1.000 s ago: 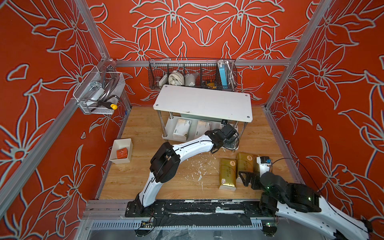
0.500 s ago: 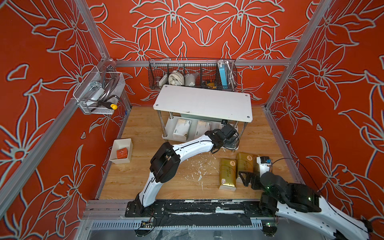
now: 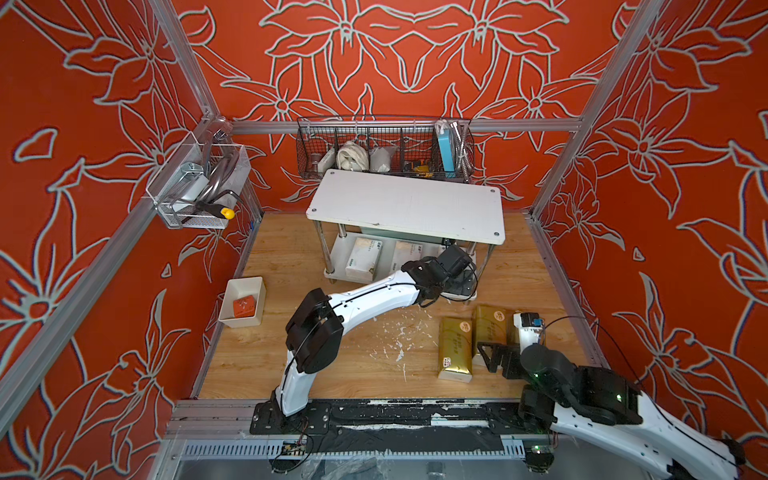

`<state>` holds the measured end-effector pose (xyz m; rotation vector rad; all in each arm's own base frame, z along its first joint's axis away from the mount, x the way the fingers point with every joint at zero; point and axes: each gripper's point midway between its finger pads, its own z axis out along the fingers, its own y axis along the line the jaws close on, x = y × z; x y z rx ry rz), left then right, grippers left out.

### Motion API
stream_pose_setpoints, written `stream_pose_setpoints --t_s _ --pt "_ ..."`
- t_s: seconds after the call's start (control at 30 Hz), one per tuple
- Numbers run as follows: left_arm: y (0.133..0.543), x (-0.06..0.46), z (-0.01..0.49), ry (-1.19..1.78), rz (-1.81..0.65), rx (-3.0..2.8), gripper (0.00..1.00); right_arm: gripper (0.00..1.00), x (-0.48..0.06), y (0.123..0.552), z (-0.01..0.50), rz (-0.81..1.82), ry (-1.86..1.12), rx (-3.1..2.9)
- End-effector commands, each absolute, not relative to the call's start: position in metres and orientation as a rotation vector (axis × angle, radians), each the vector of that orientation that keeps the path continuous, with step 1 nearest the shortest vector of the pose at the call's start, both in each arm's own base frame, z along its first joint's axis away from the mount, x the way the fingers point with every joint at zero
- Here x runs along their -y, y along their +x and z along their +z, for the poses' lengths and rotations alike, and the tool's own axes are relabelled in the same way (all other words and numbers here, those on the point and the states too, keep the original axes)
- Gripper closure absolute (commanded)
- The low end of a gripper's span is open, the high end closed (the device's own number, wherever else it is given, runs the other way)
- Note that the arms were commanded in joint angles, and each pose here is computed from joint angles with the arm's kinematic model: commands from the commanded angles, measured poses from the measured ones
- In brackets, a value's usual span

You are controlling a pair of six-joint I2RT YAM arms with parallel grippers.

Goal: Place the tissue boxes on the shelf by color
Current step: Place a box of tissues on the shelf, then pick up the box of tissues from the center of the board.

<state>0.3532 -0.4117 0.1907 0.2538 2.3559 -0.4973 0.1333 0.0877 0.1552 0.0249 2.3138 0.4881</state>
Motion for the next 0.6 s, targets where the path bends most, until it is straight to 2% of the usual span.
stream_pose_setpoints --t_s 0.0,0.43,0.57 --pt "0.329 0.401 0.199 0.268 -0.507 -2.395 0.01 0.01 -0.082 0.136 0.163 0.453 0.058 -2.310" --pt "0.231 0.362 0.161 0.310 -0.484 -2.620 0.01 0.01 -0.093 0.124 0.175 0.364 -0.016 -2.483" --pt "0.216 0.333 0.151 0.232 -0.438 -2.642 0.01 0.01 -0.106 0.118 0.170 0.369 -0.084 -2.550"
